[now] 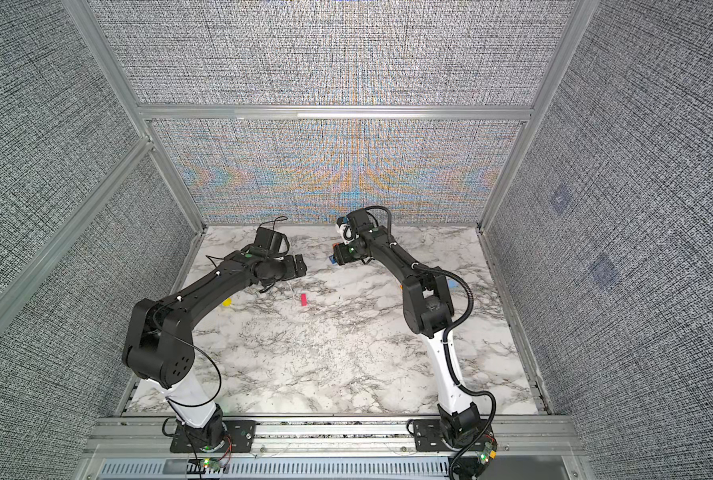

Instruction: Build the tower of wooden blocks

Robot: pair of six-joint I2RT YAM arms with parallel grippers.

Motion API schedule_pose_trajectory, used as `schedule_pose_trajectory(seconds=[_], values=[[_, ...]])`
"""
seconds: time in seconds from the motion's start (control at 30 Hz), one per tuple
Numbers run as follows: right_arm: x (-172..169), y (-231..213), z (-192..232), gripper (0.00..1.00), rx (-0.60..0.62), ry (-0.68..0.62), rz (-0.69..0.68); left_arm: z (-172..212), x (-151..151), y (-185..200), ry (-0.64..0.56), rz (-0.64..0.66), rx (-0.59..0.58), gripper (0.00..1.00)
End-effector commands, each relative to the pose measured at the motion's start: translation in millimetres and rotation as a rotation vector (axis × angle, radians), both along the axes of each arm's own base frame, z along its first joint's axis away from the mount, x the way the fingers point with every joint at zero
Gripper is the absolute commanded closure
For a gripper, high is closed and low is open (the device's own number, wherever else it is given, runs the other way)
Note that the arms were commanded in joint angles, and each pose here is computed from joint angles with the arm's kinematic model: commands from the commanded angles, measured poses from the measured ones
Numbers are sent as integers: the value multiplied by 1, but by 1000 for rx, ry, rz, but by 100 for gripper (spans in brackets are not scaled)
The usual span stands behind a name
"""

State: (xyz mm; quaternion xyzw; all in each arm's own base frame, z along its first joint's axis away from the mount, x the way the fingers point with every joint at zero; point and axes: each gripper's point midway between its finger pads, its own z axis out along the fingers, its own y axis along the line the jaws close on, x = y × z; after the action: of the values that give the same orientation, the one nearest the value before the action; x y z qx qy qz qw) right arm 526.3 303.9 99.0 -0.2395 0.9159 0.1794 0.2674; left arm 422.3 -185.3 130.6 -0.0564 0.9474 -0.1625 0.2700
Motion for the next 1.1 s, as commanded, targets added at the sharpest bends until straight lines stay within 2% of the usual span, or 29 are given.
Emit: schedule_pose_trajectory(seconds=[0.0, 0.37, 0.83, 1.07], values=[[1, -5, -15, 36, -81, 26, 13, 8, 9, 1, -57, -4, -14, 1], [21, 19, -48, 26, -96, 23, 20, -3, 13, 14, -47, 24, -34, 2], [34, 36, -53, 18, 9, 26, 1, -15, 14, 20, -29, 35, -73, 3], [32, 43, -59, 19, 68, 68, -5, -22, 15, 19, -11, 33, -87, 4]])
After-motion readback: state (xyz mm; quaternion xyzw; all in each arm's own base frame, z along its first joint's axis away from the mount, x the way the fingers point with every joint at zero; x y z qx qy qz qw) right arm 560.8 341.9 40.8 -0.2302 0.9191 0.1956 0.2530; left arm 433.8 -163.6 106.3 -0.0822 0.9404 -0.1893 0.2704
